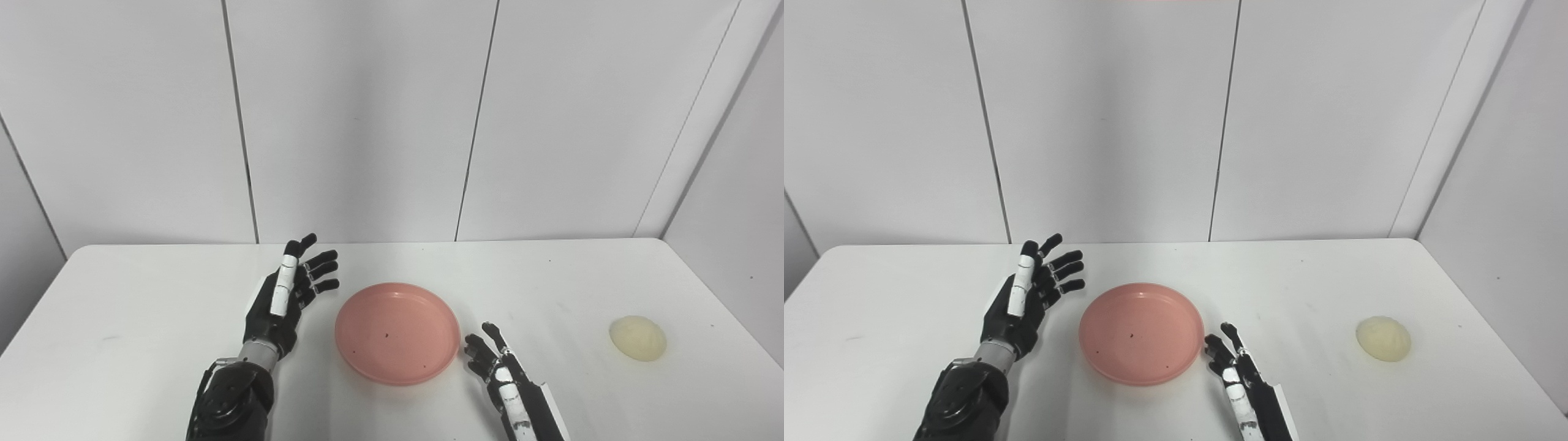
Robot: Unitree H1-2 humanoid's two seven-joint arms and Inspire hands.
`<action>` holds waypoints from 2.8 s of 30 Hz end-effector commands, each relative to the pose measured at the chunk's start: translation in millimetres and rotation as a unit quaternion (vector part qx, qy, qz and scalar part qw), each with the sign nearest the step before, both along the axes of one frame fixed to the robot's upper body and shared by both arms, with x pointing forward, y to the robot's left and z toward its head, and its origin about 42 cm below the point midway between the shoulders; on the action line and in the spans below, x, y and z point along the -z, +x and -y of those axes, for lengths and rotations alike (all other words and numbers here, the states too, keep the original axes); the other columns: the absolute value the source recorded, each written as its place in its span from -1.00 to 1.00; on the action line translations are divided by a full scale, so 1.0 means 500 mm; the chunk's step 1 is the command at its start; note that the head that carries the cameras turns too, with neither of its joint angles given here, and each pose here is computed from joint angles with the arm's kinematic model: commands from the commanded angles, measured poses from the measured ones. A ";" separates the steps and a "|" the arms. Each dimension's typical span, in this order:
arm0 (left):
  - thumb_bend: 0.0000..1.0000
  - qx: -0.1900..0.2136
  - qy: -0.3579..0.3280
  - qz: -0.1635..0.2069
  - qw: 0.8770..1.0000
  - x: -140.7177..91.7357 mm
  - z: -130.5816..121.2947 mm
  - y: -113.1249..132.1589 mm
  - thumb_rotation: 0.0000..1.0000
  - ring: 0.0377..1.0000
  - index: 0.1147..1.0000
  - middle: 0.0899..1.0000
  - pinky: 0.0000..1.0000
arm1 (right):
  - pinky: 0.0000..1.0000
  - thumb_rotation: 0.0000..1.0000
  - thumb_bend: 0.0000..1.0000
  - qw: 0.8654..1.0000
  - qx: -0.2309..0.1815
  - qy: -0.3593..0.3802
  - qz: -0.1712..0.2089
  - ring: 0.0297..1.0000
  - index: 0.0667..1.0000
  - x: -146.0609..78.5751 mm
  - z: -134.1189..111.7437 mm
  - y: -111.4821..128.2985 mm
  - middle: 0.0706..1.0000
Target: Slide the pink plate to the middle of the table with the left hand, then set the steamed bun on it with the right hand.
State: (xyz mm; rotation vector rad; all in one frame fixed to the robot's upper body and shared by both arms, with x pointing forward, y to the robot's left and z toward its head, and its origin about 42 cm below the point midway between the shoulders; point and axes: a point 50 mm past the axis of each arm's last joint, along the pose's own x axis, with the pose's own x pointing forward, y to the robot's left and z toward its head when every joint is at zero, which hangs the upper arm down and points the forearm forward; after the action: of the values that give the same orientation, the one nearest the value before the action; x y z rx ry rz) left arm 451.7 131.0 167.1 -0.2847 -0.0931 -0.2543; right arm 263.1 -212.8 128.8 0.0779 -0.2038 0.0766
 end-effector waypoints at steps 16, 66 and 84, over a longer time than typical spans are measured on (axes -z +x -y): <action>0.66 -0.003 -0.003 0.053 0.999 -0.037 0.010 0.025 0.62 0.56 0.73 0.45 0.40 | 0.79 0.77 0.48 1.000 0.006 0.003 -0.016 0.74 0.85 0.011 0.000 -0.013 0.70; 0.57 0.043 0.040 0.064 0.996 0.052 0.023 -0.029 0.59 0.56 0.69 0.46 0.41 | 0.69 0.63 0.31 0.998 0.038 -0.029 0.045 0.71 0.79 0.017 -0.020 -0.022 0.68; 0.58 0.042 0.039 0.058 0.997 0.069 0.013 -0.028 0.59 0.57 0.71 0.48 0.39 | 0.51 0.22 0.47 0.934 0.217 -0.271 0.088 0.63 0.69 -0.111 0.122 -0.012 0.71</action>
State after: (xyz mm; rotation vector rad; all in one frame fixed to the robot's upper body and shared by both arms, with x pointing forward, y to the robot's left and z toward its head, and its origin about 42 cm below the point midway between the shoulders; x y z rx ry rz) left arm 436.5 121.0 132.2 -0.2042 -0.1554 -0.3518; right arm 253.5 -269.4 165.7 -0.4884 -0.3424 -0.2709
